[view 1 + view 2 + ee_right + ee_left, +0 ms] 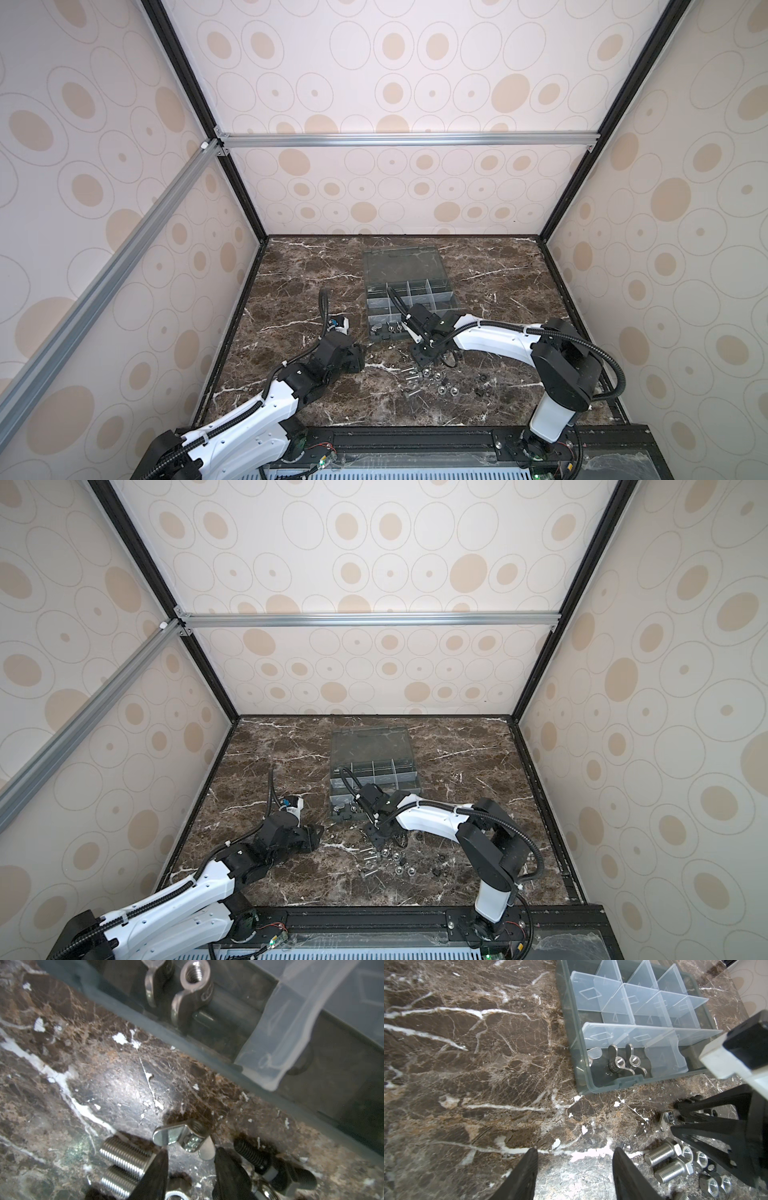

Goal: Sort the screws and nuts into containers
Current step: Rotate the nut at the center of the table, then pick up the nut from the center of the table.

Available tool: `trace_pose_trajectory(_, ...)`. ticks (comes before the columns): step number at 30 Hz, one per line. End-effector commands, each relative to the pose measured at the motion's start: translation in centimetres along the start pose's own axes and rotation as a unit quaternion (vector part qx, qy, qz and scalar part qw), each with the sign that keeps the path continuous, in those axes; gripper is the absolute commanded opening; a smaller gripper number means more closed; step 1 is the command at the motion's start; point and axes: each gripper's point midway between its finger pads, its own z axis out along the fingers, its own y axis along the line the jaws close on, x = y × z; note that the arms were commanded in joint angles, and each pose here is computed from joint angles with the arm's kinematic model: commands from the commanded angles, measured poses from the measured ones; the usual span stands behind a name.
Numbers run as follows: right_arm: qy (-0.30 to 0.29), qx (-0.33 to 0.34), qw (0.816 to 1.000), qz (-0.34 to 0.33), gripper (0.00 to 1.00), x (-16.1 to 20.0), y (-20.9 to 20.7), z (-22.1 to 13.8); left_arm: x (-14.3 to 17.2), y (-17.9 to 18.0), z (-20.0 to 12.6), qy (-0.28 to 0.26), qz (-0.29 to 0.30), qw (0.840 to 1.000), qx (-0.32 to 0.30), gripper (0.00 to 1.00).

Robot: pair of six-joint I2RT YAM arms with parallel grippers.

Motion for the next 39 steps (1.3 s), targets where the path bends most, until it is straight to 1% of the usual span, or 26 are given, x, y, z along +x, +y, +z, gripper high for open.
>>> trace_pose_trajectory(1,0.013,0.014,1.000,-0.017,0.40,0.2,-0.1,0.3,-0.6,0.5,-0.2,-0.012,-0.015,1.000,-0.009,0.58)
trace_pose_trajectory(10,0.025,0.028,0.999,-0.031,0.40,0.5,-0.6,0.8,-0.4,0.5,-0.2,-0.011,-0.019,1.000,-0.008,0.58)
trace_pose_trajectory(22,0.029,0.029,0.998,-0.039,0.35,-0.2,-0.4,1.3,-0.4,0.5,-0.1,-0.013,-0.018,1.000,-0.008,0.58)
trace_pose_trajectory(26,0.031,0.028,0.998,-0.039,0.32,-0.3,-0.3,1.6,-0.4,0.5,-0.2,-0.014,-0.019,1.000,-0.007,0.58)
trace_pose_trajectory(33,0.030,0.025,0.999,-0.036,0.21,-0.3,-0.2,1.7,-0.4,0.5,-0.2,-0.013,-0.019,1.000,-0.007,0.58)
trace_pose_trajectory(39,0.027,0.021,0.999,-0.029,0.15,-0.2,-0.1,1.4,-0.5,0.5,-0.2,-0.015,-0.021,1.000,-0.007,0.58)
